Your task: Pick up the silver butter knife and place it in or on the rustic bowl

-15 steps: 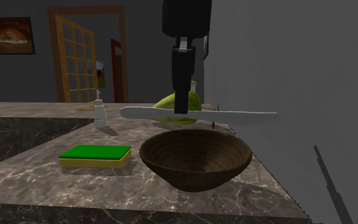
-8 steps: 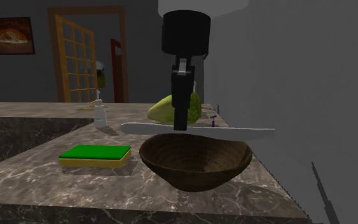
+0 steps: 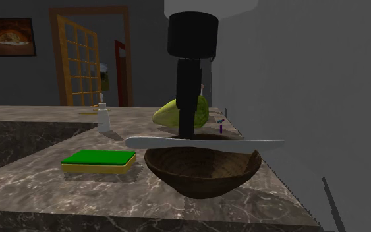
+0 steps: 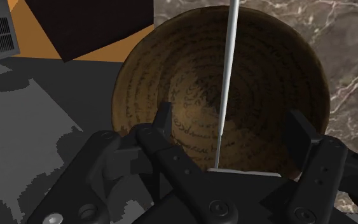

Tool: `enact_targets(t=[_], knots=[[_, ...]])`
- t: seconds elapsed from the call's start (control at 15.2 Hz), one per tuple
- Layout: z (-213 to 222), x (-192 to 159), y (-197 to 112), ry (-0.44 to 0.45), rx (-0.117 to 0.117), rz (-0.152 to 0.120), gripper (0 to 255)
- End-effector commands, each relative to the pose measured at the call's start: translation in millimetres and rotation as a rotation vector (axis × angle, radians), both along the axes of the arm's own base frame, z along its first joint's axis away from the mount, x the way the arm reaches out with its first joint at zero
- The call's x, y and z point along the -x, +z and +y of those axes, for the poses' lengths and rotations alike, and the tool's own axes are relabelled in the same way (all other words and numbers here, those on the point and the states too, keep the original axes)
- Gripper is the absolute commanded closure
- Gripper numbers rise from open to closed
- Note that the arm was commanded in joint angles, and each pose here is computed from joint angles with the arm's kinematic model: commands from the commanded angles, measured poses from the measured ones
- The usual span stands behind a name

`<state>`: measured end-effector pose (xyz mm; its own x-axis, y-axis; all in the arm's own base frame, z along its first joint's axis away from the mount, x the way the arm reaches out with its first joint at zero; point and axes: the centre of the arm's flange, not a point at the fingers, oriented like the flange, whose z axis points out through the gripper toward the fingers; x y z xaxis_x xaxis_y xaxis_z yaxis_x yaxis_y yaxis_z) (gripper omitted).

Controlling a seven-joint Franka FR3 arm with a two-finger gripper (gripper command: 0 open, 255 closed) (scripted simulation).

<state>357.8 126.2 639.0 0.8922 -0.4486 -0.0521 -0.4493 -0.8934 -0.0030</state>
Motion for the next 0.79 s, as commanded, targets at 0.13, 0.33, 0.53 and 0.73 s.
enact_targets(t=[0.13, 0.33, 0.53, 0.73], knots=[[0.0, 0.0, 0.0, 0.0, 0.0, 0.0, 0], [-1.0, -1.8, 39.5, 0.0, 0.0, 0.0, 0], [-1.3, -2.2, 49.9, 0.0, 0.0, 0.0, 0], [-1.3, -2.2, 49.9, 0.0, 0.0, 0.0, 0]])
